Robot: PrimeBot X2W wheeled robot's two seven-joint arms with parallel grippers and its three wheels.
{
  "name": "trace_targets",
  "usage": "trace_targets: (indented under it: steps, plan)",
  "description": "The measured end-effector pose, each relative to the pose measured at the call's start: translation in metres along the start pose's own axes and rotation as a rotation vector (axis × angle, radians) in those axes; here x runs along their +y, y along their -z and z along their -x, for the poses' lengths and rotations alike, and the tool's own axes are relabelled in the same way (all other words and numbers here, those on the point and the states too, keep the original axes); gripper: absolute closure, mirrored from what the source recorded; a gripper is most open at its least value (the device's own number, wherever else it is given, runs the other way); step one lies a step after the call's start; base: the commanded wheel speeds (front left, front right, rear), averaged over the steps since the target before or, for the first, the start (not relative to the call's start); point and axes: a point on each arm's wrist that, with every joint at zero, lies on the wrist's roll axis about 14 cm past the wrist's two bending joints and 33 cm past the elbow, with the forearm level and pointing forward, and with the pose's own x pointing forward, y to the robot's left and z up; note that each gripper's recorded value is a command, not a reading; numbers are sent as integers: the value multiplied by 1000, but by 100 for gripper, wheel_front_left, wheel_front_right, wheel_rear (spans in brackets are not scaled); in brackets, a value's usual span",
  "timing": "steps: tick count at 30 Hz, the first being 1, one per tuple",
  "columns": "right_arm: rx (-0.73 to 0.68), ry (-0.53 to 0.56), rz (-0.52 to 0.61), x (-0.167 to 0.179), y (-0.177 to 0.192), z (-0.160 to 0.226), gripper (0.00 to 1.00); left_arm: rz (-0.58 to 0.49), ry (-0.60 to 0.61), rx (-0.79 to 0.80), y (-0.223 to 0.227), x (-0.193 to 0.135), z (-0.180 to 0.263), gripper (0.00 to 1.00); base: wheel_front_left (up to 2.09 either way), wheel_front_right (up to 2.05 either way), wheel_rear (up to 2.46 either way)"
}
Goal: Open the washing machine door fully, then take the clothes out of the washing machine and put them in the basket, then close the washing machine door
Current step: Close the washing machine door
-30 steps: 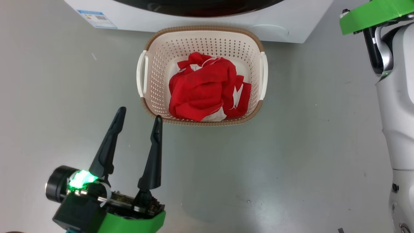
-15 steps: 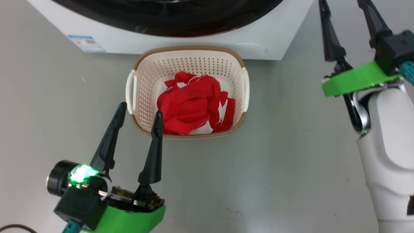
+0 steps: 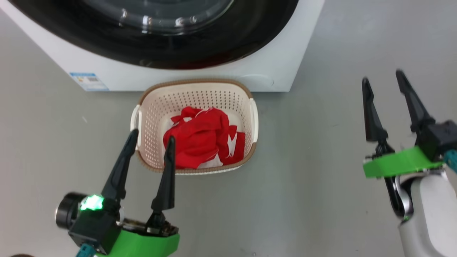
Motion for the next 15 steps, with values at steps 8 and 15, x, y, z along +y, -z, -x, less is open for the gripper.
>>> trace_targets:
  steps: [8, 15]
  plan:
    - [-10, 78, -18, -23, -13, 44, 0, -6, -21, 10, -2, 0, 11, 0, 0, 0, 0]
    - [-7, 110, -7, -30, -23, 90, 0, 5, -29, 38, -1, -2, 31, 0, 0, 0, 0]
